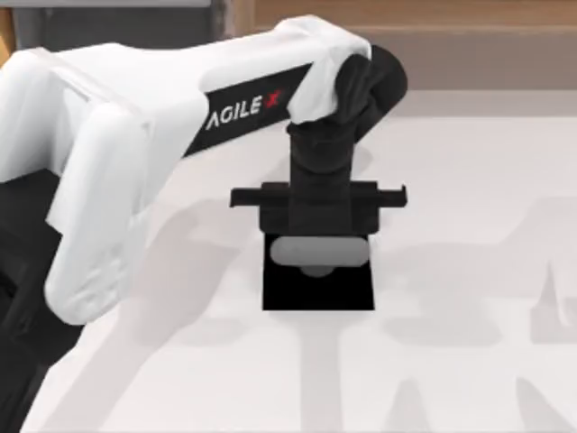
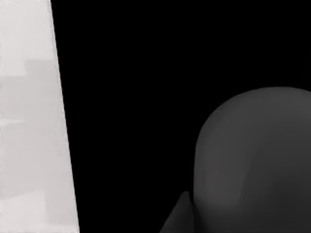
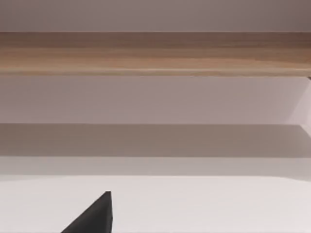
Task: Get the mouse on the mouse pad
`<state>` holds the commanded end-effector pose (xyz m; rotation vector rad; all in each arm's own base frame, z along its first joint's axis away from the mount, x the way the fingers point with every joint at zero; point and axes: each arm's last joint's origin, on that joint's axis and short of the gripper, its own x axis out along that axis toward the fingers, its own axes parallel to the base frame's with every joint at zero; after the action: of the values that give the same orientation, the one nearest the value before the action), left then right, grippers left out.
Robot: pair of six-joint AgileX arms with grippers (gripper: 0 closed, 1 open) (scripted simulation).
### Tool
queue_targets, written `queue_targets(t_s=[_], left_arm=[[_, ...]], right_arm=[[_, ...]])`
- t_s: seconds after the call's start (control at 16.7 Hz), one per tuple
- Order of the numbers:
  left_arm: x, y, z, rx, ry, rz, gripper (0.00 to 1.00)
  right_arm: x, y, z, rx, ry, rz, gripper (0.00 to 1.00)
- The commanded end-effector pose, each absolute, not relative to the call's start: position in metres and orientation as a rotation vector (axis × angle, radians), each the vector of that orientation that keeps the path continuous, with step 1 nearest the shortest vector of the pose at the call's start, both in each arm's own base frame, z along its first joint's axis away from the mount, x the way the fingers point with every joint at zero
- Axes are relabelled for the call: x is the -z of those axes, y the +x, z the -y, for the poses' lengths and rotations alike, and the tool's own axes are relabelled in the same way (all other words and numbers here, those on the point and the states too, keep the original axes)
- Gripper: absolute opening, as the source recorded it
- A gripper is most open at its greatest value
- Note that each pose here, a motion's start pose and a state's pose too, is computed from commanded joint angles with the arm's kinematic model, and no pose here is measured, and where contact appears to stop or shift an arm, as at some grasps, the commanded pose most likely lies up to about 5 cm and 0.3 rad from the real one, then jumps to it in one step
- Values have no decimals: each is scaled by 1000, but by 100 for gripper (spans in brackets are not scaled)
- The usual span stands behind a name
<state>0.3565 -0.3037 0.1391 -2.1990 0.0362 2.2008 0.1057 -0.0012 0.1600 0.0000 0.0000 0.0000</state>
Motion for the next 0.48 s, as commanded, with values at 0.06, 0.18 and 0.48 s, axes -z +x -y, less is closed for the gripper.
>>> queue_targets(t_s=[0.06,0.18,0.48], left_arm=[[-139,356,304,-2201,-2199,-36,45],[-139,356,304,-2201,-2199,-36,60],[-139,356,304,-2201,-2199,-36,98]], right_arm=[[-160,106,1,0,0,0,100],[-160,106,1,0,0,0,100],[-160,106,1,0,0,0,100]])
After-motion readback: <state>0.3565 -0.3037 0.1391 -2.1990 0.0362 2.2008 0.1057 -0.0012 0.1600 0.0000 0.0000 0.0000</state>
